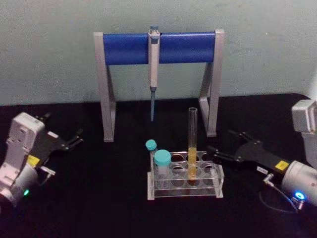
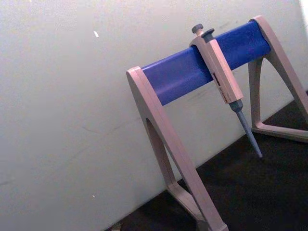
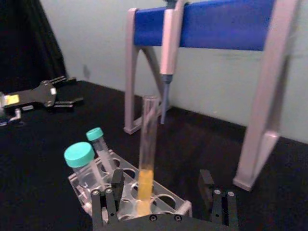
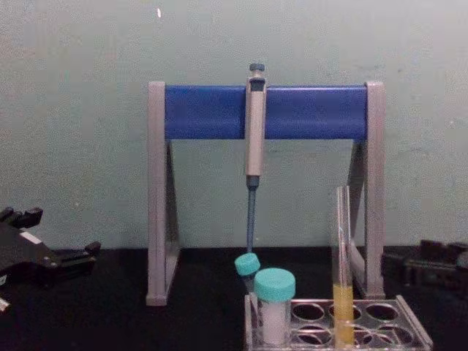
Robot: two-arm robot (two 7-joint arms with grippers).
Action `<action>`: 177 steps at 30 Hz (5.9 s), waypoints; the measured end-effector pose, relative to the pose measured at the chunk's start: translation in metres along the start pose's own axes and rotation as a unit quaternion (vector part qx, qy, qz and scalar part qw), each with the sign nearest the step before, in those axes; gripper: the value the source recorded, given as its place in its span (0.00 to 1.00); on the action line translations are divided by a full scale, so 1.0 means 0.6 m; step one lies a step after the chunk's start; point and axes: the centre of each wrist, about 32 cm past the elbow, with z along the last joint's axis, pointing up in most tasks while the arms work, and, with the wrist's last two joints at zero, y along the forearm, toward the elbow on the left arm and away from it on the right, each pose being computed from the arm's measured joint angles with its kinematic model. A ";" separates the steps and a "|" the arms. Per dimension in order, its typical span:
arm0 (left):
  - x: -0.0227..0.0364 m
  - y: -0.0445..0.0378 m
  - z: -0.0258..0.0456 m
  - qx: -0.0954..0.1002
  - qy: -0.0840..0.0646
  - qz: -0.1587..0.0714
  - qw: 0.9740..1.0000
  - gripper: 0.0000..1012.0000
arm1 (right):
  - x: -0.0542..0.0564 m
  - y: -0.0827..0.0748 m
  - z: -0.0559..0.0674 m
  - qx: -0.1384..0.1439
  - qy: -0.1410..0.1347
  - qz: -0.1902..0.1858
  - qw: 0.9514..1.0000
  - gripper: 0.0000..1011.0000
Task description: Pick up the test tube from the test tube rack, shake it, then place it back into the test tube rack.
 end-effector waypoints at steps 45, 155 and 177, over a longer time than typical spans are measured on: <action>0.0001 0.000 0.000 0.000 0.000 0.000 1.000 1.00 | 0.040 0.119 0.014 -0.016 -0.004 0.079 0.997 0.98; 0.0000 0.000 0.000 0.000 0.000 0.000 1.000 1.00 | 0.005 0.034 0.055 0.101 -0.088 0.027 0.991 0.23; 0.0000 0.000 0.000 0.000 0.000 0.000 1.000 1.00 | -0.009 0.082 0.056 0.113 -0.055 0.096 0.987 0.23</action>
